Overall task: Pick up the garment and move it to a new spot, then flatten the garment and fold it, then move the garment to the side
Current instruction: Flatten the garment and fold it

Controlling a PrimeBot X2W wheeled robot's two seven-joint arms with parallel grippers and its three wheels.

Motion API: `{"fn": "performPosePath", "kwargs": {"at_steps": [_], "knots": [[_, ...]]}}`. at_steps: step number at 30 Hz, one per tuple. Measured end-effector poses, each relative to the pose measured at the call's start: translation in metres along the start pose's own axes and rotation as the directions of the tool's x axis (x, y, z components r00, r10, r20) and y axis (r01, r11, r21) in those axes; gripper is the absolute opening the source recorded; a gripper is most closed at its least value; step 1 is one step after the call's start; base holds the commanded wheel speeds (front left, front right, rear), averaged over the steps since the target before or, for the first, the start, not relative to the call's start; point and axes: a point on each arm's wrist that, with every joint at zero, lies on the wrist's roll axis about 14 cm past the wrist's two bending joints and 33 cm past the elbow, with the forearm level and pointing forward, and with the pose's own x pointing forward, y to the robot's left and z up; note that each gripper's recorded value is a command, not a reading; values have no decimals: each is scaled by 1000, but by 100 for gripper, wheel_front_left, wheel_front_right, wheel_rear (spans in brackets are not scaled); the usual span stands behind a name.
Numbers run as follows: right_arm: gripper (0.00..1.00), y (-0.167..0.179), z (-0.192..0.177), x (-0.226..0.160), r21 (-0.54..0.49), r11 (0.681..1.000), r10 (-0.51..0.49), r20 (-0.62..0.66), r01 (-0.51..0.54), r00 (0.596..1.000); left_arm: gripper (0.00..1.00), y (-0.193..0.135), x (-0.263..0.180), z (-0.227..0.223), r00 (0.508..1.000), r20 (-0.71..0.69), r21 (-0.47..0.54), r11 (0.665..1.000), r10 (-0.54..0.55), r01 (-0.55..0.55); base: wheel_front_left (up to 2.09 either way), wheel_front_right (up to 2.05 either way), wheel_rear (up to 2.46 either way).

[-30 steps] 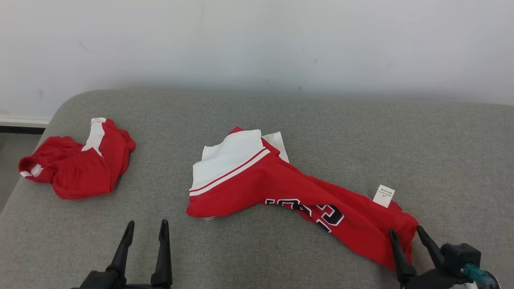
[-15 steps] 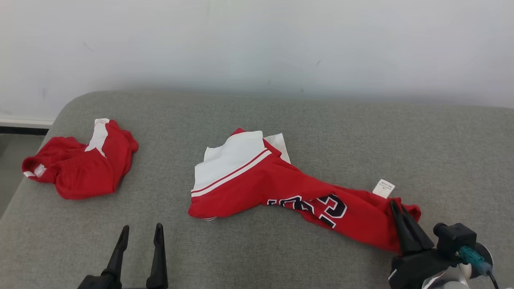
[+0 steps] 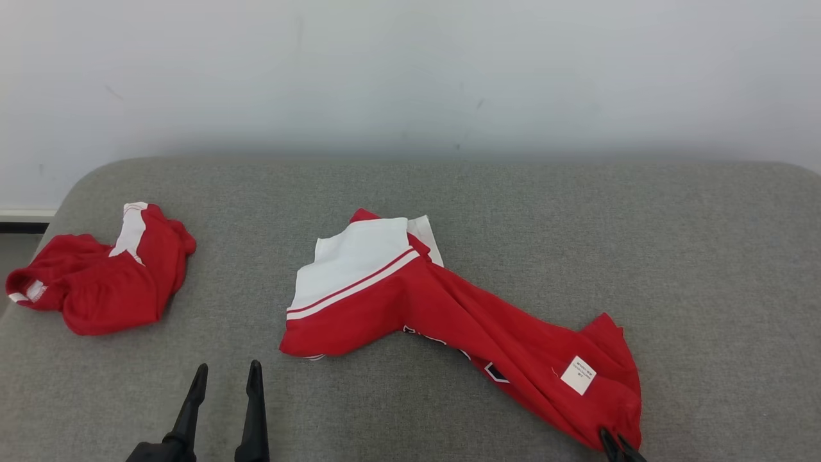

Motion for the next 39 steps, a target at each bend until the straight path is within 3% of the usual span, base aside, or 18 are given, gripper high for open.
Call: {"fn": "performPosePath", "kwargs": {"at_steps": [1,11,18,31,32,33,34,39], "knots": [[100,0,-2,-3,11,1000,-8,-5,8,1000,100,-1,1,-1,1000,-2,0,1000,-2,2,0,0,0],[100,-23,22,-11,51,994,-103,81,99,991,100,-12,5,-3,999,-7,-3,999,-39,39,0,0,0],[100,-47,5,-17,76,983,-172,24,169,985,100,-14,4,-3,999,-6,-4,999,-44,44,0,0,0],[100,-41,-30,15,115,984,-123,-108,136,986,100,2,-3,-3,1000,-10,6,1000,7,-7,0,0,0],[89,-39,-33,18,123,984,-118,-117,133,986,100,4,-4,-3,1000,-11,7,1000,15,-15,0,0,0],[26,-37,-35,21,129,983,-113,-125,130,986,100,6,-5,-3,1000,-12,10,1000,21,-21,0,0,0],[0,-36,-36,24,131,984,-106,-130,123,986,100,8,-5,-3,1000,-13,11,1000,26,-26,0,0,0],[0,-38,-24,42,120,987,-93,-102,105,990,100,12,-6,-4,999,-15,14,999,39,-39,0,0,0]]}}
